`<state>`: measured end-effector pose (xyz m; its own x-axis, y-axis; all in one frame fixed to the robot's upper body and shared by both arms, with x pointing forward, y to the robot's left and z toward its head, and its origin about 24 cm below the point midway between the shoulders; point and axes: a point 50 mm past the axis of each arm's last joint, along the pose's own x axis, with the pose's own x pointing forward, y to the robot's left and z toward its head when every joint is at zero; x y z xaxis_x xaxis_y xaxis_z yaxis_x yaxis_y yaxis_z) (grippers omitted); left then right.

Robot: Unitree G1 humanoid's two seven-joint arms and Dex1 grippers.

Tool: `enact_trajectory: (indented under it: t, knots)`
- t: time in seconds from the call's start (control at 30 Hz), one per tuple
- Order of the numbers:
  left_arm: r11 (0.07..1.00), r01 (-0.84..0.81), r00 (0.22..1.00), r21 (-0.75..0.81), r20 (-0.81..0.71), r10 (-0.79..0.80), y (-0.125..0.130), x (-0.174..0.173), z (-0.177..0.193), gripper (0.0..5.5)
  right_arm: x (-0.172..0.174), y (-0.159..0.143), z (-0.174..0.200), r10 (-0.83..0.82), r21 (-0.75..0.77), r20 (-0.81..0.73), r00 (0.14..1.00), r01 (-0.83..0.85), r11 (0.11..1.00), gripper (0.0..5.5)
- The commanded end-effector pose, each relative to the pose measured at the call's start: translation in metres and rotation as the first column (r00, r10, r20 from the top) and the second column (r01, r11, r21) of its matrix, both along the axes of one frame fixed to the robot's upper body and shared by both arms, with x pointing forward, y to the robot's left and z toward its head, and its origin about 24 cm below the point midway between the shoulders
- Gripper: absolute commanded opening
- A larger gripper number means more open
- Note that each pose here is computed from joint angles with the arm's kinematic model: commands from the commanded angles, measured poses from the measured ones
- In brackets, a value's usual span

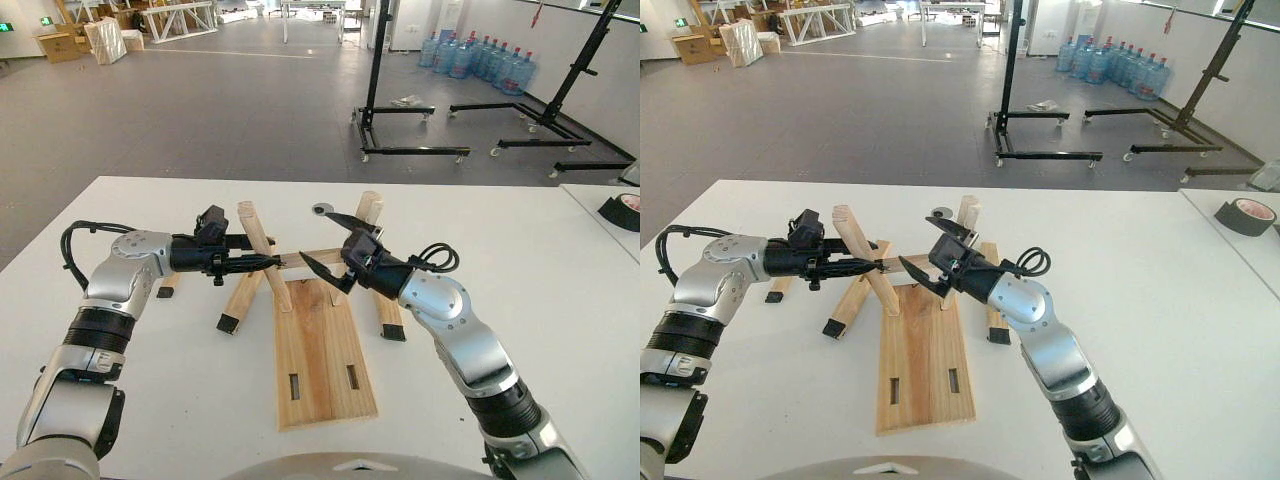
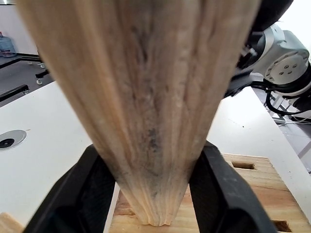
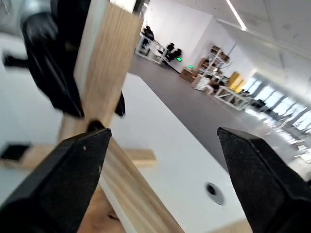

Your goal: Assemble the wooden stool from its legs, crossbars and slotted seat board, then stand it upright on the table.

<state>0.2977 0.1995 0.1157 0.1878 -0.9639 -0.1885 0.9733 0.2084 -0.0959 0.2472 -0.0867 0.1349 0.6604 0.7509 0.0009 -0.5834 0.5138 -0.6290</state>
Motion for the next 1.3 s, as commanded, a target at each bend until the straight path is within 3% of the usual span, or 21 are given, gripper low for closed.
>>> enact_trajectory:
  t: [0.03,0.13,0.43,0.57,0.67,0.93,1.2,1.3]
  knots:
    - [0.970,0.005,0.948,0.242,-0.310,0.072,0.017,-0.040,-0.078,2.02,-0.003,-0.009,0.009,0.083,-0.268,0.452,0.888,0.047,0.962,4.03]
    - [0.971,-0.009,0.948,0.239,-0.308,0.085,0.017,-0.042,-0.079,2.02,0.005,-0.007,0.028,0.106,-0.248,0.557,0.824,0.044,0.968,4.03]
    - [0.973,0.001,0.954,0.230,-0.293,0.068,0.008,-0.035,-0.079,2.02,0.035,0.016,0.010,0.261,-0.383,0.529,0.807,-0.047,0.923,4.03]
    - [0.974,0.019,0.957,0.225,-0.288,0.048,0.004,-0.032,-0.077,2.02,0.023,0.013,-0.044,0.364,-0.474,0.341,0.867,-0.176,0.863,4.03]
    - [0.977,0.036,0.958,0.210,-0.287,0.026,0.001,-0.032,-0.075,2.02,0.012,0.001,-0.095,0.360,-0.581,0.058,0.931,-0.262,0.771,4.03]
    - [0.968,0.112,0.968,0.225,-0.244,-0.056,-0.014,-0.038,-0.067,2.02,0.005,-0.007,-0.114,0.178,-0.629,-0.170,0.969,-0.246,0.737,4.03]
    - [0.961,0.129,0.973,0.244,-0.218,-0.075,-0.020,-0.039,-0.064,2.02,-0.034,-0.029,-0.142,0.083,-0.697,-0.512,0.855,-0.470,0.541,4.03]
    - [0.961,0.125,0.975,0.247,-0.211,-0.072,-0.021,-0.037,-0.063,2.02,-0.043,-0.032,-0.146,0.057,-0.685,-0.579,0.813,-0.523,0.506,4.03]
